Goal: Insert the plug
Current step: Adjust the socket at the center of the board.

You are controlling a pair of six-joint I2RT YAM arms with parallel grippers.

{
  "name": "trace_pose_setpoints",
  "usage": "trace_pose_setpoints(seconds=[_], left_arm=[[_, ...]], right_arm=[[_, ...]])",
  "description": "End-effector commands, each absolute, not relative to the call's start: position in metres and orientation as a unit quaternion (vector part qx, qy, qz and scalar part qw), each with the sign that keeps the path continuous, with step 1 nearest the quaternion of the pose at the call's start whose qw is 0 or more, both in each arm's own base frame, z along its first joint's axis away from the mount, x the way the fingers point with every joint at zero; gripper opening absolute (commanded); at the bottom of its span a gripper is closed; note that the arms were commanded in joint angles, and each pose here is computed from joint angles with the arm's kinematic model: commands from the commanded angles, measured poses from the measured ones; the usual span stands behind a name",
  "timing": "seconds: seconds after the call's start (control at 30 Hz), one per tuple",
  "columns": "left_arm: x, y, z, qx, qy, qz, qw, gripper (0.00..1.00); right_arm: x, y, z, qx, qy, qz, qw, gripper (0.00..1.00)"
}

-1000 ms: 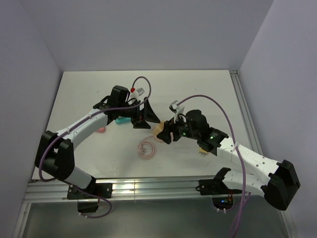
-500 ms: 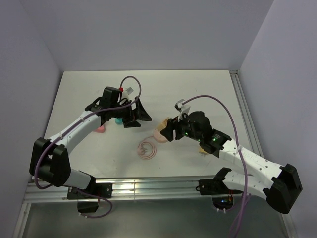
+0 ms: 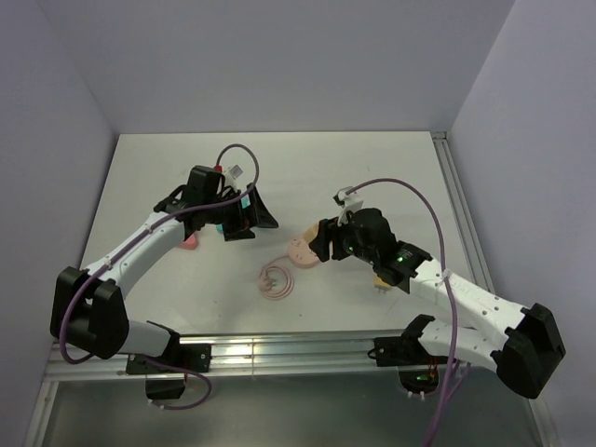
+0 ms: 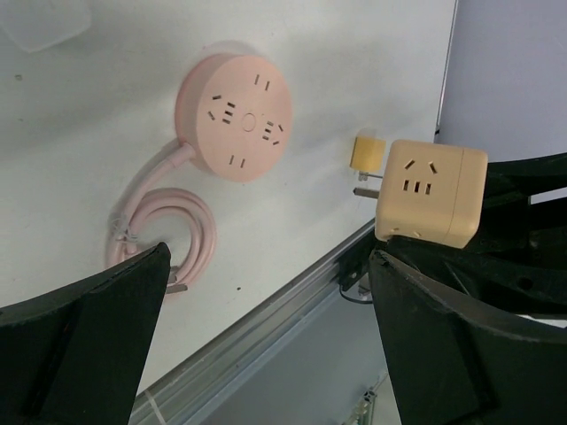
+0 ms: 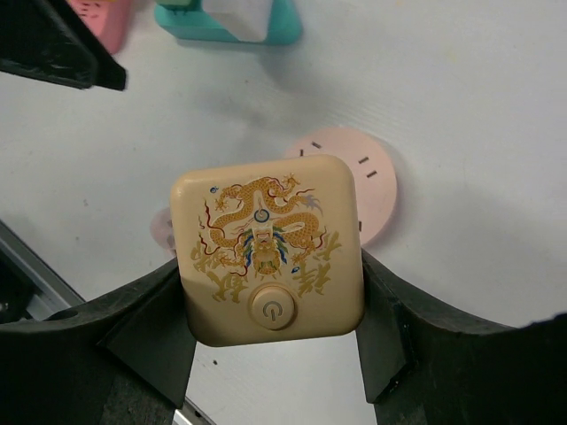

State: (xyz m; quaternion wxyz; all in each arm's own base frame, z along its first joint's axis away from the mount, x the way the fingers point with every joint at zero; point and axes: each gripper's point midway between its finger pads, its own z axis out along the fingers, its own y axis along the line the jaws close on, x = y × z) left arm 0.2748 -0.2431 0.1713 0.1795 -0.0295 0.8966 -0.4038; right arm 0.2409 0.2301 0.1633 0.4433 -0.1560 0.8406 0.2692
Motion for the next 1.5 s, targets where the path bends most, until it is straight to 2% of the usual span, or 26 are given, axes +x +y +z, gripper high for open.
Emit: trace_pose_setpoints(seconds=[0.0, 0.17, 0.37, 0.5, 0.87, 1.0, 1.17, 1.47], left_arm=[[0.276, -0.235, 0.18, -0.019, 0.893, -0.395, 0.215, 1.0], [0.273, -0.237, 0.186, -0.005, 0.883, -0.409, 0.229, 1.0], [0.264, -0.24, 0.178, -0.007, 0.872, -0.433, 0.229, 0.99], [0.25, -0.254, 0.165, 0.0, 0.871, -0.432, 0.232, 1.0], [0.246, -0.256, 0.119, 0.01, 0.914, -0.339, 0.224, 0.98], [0.242, -0.26, 0.107, 0.018, 0.926, -0.302, 0.226, 0.97], [0.235, -0.267, 0.093, 0.032, 0.942, -0.239, 0.231, 0.96], [0.22, -0.25, 0.044, 0.039, 0.971, -0.145, 0.186, 0.91]], right_arm=[[0.254, 0.224, 0.17, -0.122, 0.845, 0.252, 0.456, 0.13], [0.261, 0.217, 0.16, -0.101, 0.859, 0.228, 0.447, 0.13], [0.26, 0.219, 0.148, -0.139, 0.865, 0.213, 0.432, 0.15], [0.267, 0.218, 0.139, -0.16, 0.872, 0.187, 0.423, 0.13], [0.273, 0.227, 0.142, -0.18, 0.863, 0.194, 0.431, 0.14], [0.282, 0.214, 0.136, -0.148, 0.875, 0.156, 0.434, 0.08], [0.292, 0.208, 0.138, -0.121, 0.879, 0.143, 0.439, 0.07], [0.298, 0.211, 0.146, -0.127, 0.875, 0.162, 0.437, 0.07]])
